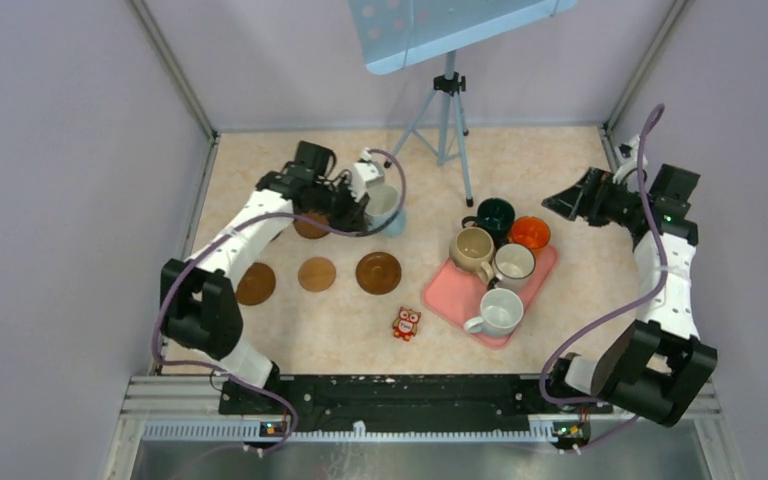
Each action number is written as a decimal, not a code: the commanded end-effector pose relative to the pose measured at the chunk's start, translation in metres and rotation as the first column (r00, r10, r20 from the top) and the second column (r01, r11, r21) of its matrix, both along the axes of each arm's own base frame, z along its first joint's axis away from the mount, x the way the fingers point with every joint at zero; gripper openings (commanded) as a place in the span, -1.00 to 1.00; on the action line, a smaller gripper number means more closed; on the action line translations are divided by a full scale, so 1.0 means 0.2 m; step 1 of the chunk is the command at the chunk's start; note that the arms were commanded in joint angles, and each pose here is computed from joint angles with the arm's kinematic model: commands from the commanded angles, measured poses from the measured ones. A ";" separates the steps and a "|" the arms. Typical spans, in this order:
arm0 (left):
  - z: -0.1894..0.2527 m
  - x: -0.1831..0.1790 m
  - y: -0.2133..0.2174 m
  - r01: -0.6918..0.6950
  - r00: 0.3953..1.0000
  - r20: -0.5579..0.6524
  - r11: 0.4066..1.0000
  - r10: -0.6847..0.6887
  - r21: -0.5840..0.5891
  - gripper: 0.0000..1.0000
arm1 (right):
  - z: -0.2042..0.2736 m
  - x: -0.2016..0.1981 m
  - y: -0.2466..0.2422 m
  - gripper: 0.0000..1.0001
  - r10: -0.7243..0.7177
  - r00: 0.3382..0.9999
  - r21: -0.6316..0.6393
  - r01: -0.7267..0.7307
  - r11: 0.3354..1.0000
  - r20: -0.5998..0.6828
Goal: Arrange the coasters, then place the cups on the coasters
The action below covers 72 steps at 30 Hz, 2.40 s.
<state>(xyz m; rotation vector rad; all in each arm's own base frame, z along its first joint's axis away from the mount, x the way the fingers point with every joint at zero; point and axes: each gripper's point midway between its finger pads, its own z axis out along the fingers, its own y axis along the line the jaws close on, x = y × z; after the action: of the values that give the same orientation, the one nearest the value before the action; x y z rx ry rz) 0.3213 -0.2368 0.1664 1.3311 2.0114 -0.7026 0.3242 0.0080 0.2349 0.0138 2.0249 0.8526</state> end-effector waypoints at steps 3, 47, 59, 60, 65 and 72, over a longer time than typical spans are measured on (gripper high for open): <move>0.15 0.17 0.44 -0.243 0.964 0.089 0.967 0.249 -0.077 -1.00 | 0.15 0.05 0.26 0.73 0.139 0.989 -0.045 -0.137 0.990 0.041; -0.22 0.31 1.68 -0.700 0.714 0.121 0.704 0.689 0.119 -1.00 | 0.45 -0.36 1.59 0.84 0.703 0.707 0.245 -0.671 0.700 -0.073; -0.25 0.37 1.69 -0.701 0.713 0.117 0.706 0.691 0.100 -1.00 | 0.41 -0.36 1.59 0.85 0.710 0.699 0.244 -0.676 0.695 -0.086; -0.25 0.38 1.69 -0.699 0.715 0.119 0.708 0.689 0.098 -1.00 | 0.41 -0.36 1.59 0.85 0.710 0.699 0.245 -0.676 0.695 -0.087; -0.26 0.39 1.70 -0.703 0.711 0.121 0.704 0.692 0.100 -1.00 | 0.41 -0.36 1.60 0.86 0.710 0.698 0.251 -0.674 0.695 -0.092; -0.28 0.40 1.71 -0.702 0.712 0.112 0.703 0.693 0.109 -0.87 | 0.40 -0.35 1.60 0.86 0.708 0.700 0.246 -0.673 0.698 -0.092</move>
<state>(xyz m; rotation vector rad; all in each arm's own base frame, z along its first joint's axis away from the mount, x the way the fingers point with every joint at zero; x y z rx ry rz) 0.3760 0.0989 0.0870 0.5120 2.4156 -0.1850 0.2564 0.3253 0.3068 -0.6017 2.1589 1.5754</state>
